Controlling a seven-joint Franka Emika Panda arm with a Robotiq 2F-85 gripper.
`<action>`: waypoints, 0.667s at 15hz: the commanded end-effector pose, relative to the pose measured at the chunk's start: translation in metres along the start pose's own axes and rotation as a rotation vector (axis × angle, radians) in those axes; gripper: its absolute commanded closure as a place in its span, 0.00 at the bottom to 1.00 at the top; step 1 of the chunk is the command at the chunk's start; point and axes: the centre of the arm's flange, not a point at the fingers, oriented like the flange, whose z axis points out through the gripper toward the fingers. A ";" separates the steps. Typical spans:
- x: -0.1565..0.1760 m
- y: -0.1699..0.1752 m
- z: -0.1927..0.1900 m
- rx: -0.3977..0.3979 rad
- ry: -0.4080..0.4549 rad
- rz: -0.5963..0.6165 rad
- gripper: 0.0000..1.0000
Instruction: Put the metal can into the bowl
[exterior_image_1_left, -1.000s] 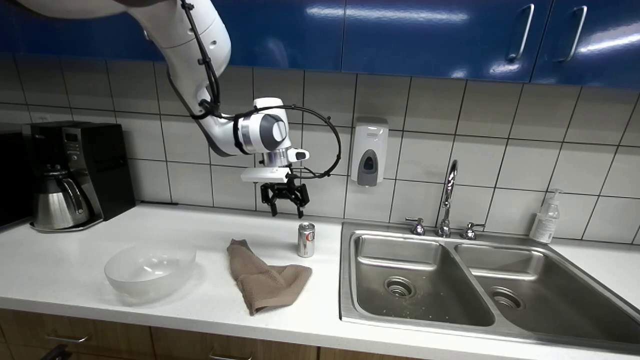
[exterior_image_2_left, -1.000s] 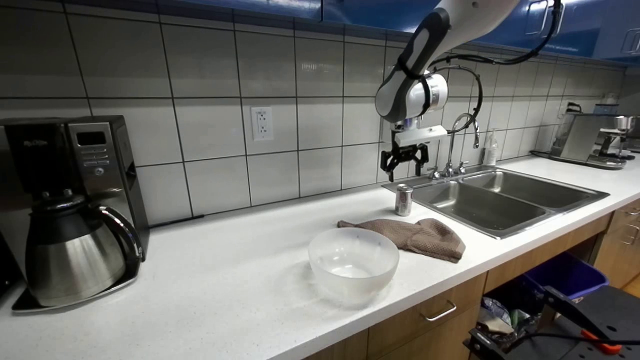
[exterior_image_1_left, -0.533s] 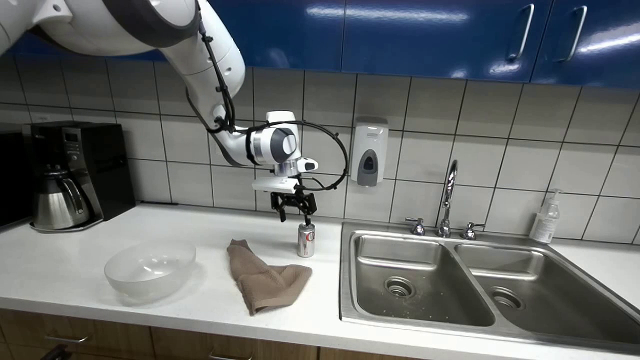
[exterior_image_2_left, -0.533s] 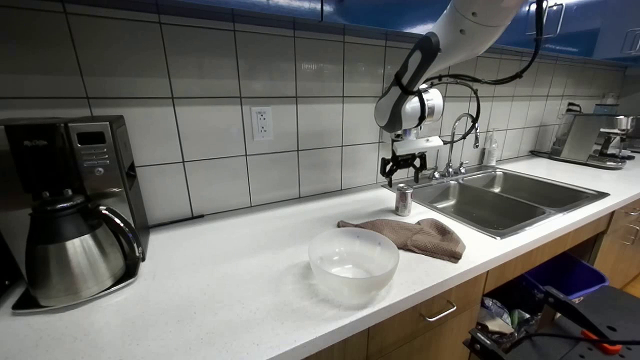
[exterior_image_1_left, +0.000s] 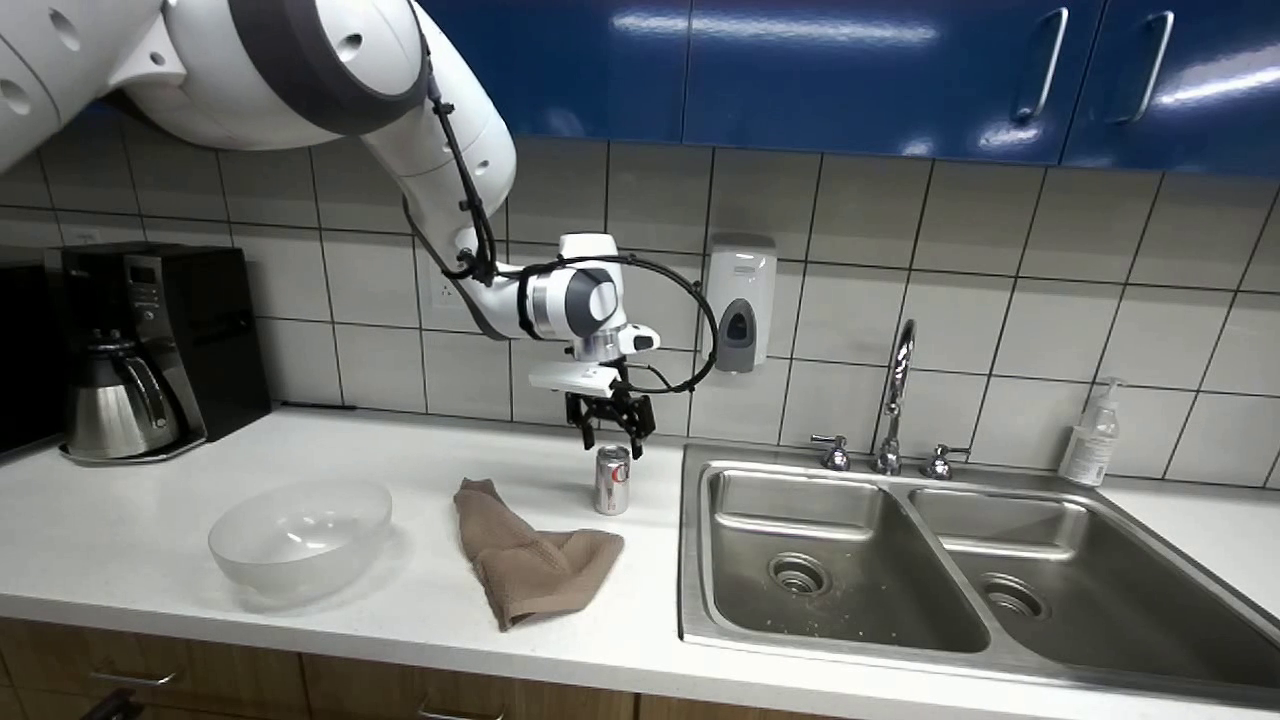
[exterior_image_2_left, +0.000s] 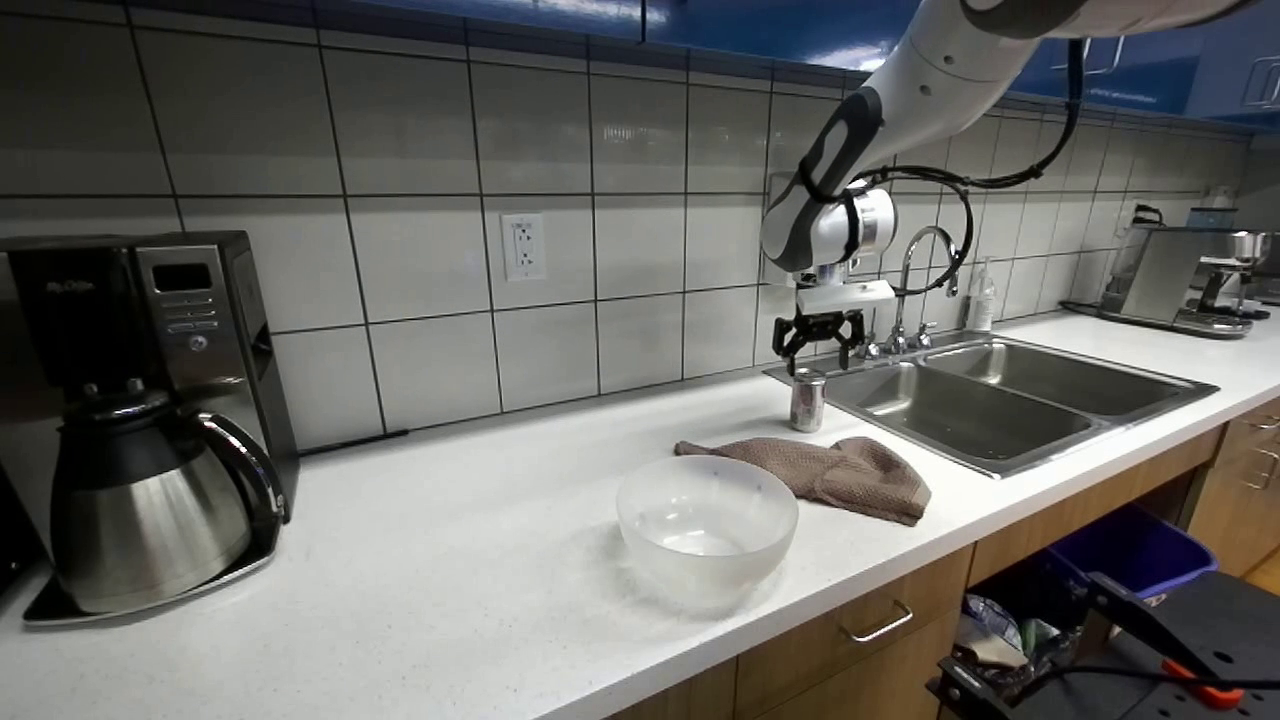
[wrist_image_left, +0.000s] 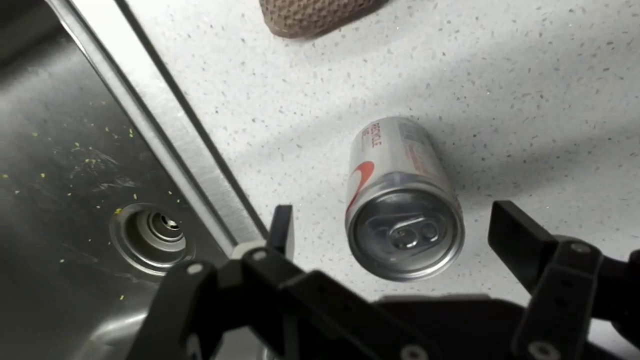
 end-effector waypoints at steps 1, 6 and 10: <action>0.018 0.007 0.010 0.014 -0.015 0.001 0.00; 0.026 0.002 0.021 0.019 -0.011 0.000 0.00; 0.027 -0.004 0.032 0.024 -0.020 -0.005 0.00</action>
